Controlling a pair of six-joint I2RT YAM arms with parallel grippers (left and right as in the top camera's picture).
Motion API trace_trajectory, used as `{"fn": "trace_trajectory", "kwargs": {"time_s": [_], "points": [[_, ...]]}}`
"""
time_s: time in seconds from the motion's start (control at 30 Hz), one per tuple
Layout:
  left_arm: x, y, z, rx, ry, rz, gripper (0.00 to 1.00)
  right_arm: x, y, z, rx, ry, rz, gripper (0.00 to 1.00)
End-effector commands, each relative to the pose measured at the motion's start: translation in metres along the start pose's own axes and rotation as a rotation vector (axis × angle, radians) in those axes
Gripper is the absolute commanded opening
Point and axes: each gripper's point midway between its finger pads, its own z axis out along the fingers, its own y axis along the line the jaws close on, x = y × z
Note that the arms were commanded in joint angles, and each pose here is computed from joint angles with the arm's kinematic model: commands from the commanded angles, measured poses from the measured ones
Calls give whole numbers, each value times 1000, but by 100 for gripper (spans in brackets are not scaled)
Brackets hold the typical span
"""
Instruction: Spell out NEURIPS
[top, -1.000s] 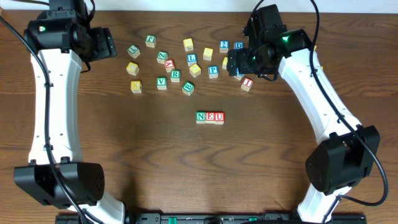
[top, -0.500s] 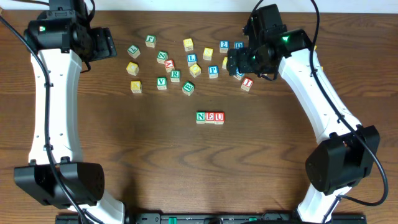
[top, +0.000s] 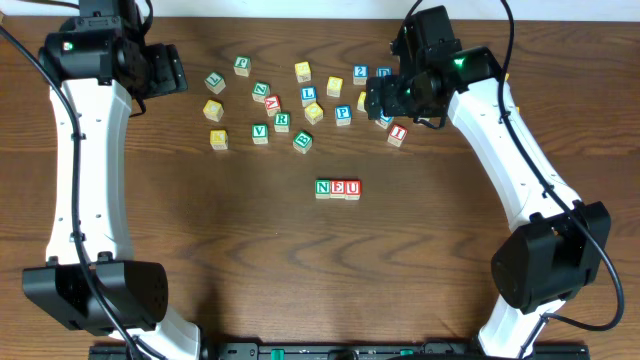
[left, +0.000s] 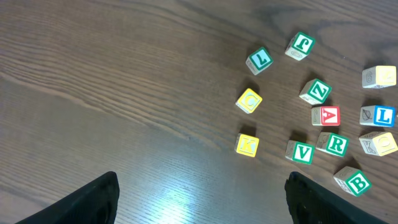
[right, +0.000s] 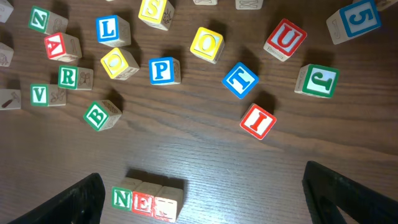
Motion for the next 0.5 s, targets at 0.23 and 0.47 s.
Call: {"fn": "trace_trajectory", "kwargs": {"time_s": [0.23,0.47], "points": [[-5,-3,0,15,-21,6,84,-14,0,-13,5,-35,20,95],[-11,-3,0,19,-42,4,84,-30,4,-35,-4,-81,19,91]]}}
